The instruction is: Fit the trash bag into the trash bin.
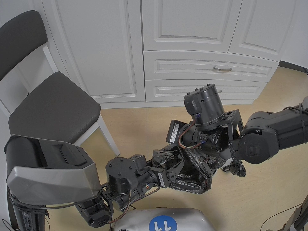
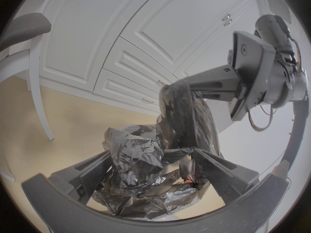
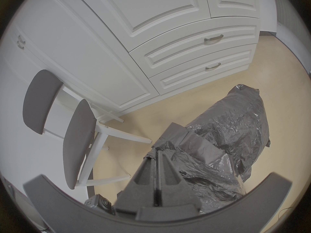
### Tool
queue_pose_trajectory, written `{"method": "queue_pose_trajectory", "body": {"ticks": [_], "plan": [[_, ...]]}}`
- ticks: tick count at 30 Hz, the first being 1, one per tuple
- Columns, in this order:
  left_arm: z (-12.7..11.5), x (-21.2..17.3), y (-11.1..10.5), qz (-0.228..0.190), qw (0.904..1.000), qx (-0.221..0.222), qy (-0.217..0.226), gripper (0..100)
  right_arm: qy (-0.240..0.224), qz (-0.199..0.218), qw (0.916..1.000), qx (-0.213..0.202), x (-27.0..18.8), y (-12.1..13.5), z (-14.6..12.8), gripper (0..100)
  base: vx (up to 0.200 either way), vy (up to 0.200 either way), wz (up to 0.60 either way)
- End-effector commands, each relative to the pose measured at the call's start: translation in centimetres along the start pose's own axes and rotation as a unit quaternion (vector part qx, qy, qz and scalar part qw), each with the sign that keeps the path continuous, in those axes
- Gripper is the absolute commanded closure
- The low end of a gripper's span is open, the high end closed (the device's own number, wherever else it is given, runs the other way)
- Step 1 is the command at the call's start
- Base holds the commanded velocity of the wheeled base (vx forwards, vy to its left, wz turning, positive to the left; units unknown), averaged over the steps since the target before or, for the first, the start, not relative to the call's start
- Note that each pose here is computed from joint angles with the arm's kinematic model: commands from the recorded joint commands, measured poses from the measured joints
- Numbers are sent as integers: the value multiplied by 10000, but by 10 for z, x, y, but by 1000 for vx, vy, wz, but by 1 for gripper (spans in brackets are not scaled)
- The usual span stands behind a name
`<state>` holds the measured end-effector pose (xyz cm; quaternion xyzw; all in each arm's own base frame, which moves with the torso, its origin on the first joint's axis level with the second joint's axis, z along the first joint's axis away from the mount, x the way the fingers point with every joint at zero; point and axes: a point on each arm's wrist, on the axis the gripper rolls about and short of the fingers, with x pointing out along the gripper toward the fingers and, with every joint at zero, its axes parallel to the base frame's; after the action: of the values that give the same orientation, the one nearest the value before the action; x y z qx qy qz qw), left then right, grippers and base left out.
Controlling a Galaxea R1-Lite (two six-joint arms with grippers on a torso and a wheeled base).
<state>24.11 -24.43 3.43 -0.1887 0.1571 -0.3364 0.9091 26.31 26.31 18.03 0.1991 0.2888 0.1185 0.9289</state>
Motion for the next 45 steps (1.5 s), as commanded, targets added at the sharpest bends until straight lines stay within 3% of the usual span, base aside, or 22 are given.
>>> {"method": "queue_pose_trajectory", "body": {"ticks": [1, 18, 29, 38, 39, 45], "plan": [[-1, -4, -4, -40, 10000, 8, 46, 0, 1, -21, 10000, 4, 3, 0, 0, 100, 0, 0, 0], [0, 3, -26, -404, 9987, -280, -92, 0, 136, -57, 9999, 57, 17, 4, -11, 100, 0, 0, 0], [-5, 39, -25, -93, 9955, -731, -600, 0, 214, 9, 9998, 0, 13, 10, -19, 100, 0, 0, 0], [-4, 42, -25, -12, 9944, -796, -696, 0, 212, 47, 9998, -7, 10, 12, -19, 100, 0, 0, 0], [-4, 42, -25, 33, 9941, -794, -741, 100, 207, 41, 9998, -7, 10, 11, -19, 100, 0, 0, 0], [-4, 45, -25, 60, 9934, -825, -795, 100, 191, 56, 9998, 2, 9, 12, -18, 100, 0, 0, 0]]}}
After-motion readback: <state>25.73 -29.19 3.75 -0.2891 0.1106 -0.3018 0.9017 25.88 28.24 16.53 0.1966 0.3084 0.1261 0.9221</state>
